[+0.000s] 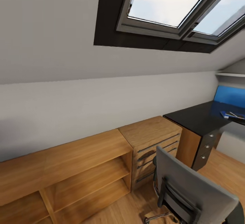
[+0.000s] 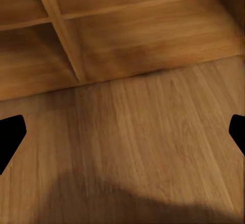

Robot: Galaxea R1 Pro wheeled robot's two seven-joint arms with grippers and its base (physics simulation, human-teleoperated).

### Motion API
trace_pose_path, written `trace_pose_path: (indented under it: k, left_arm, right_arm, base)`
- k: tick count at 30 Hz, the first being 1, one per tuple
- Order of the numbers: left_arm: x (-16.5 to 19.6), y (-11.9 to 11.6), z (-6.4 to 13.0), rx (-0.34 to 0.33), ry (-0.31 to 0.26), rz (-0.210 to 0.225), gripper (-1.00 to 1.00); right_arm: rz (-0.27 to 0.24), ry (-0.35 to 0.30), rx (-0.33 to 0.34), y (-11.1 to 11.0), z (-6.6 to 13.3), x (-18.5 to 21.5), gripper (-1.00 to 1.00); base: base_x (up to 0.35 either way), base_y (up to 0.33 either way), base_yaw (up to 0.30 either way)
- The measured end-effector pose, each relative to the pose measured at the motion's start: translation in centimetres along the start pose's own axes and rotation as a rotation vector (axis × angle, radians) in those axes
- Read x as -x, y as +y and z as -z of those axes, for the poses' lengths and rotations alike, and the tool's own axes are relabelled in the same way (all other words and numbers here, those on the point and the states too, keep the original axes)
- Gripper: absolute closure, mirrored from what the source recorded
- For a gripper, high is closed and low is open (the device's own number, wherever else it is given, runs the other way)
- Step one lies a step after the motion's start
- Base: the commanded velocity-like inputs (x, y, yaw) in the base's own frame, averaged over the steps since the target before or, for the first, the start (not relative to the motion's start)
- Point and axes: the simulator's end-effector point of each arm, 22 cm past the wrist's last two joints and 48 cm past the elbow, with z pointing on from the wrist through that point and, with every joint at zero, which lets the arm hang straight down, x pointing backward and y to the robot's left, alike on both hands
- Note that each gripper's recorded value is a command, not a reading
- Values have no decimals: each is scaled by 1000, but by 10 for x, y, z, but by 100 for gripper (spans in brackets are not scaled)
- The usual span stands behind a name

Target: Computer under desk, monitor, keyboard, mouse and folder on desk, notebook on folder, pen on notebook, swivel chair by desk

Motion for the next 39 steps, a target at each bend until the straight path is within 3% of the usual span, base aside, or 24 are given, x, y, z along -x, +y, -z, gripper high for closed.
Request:
trace_pose_path:
  k: [8,19,39]
  left_arm:
    - [-1,-1,0,-1,3,0,-100]
    - [-1,-1,0,-1,3,0,-100]
    - [-1,-2,0,-3,7,-1,-100]
  right_arm:
    - [0,0,1,0,0,0,-100]
    - [0,0,0,0,0,0,-100]
    - [0,1,1,0,0,0,-100]
  base:
    - [0,26,-300]
    - [35,196,-300]
    - [3,9,-300]
